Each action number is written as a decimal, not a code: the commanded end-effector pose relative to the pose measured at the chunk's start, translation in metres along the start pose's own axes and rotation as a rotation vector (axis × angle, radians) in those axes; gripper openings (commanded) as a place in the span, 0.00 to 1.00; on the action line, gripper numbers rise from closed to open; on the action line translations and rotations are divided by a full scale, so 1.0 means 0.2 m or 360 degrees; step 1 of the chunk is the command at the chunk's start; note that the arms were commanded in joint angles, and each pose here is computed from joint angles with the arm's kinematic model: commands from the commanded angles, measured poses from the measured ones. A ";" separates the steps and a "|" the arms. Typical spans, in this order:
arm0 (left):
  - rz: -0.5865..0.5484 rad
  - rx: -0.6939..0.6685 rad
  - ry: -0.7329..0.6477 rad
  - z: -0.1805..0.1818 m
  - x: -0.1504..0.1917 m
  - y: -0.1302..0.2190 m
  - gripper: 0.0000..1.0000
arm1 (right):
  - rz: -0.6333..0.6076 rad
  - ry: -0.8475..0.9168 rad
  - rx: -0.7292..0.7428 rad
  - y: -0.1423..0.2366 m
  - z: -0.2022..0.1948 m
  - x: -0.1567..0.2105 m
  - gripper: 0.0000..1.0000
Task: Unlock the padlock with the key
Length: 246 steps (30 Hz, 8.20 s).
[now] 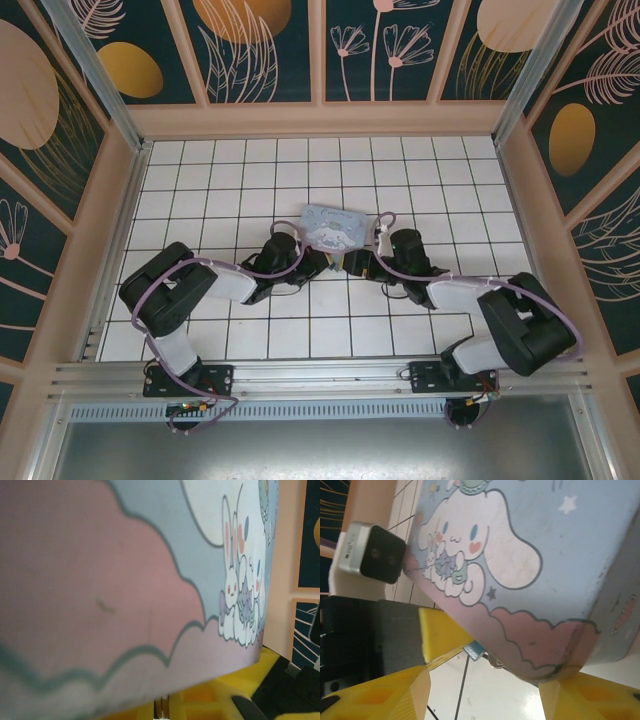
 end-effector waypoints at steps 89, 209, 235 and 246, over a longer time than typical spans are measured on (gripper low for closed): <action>-0.0203 -0.0578 -0.0455 0.05 -0.66 0.41 0.98 | -0.0061 0.0271 0.0452 -0.36 -0.11 -0.04 0.22; 0.0166 -0.1261 -0.0783 0.42 -0.46 0.21 0.99 | -0.0526 -0.0560 -0.0060 -0.28 -0.07 -0.41 0.00; 0.0144 -0.1178 -0.0788 0.32 -0.51 0.19 0.99 | -0.0281 -0.0480 0.0032 -0.18 0.00 -0.16 0.00; -0.0035 -0.1022 -0.0787 0.04 -0.62 0.34 0.99 | -0.0207 -0.0569 0.0155 -0.13 -0.14 0.07 0.00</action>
Point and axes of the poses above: each hand's point on the last joint's axis, 136 mm out from that joint toward the fingers, its own y axis back along the fingers, its own z axis along the line the jaws close on, x = y × z, the point moved 3 cm from there along y, back along the fingers, and after that the axes turned 13 degrees about -y, right-handed, at the moved point
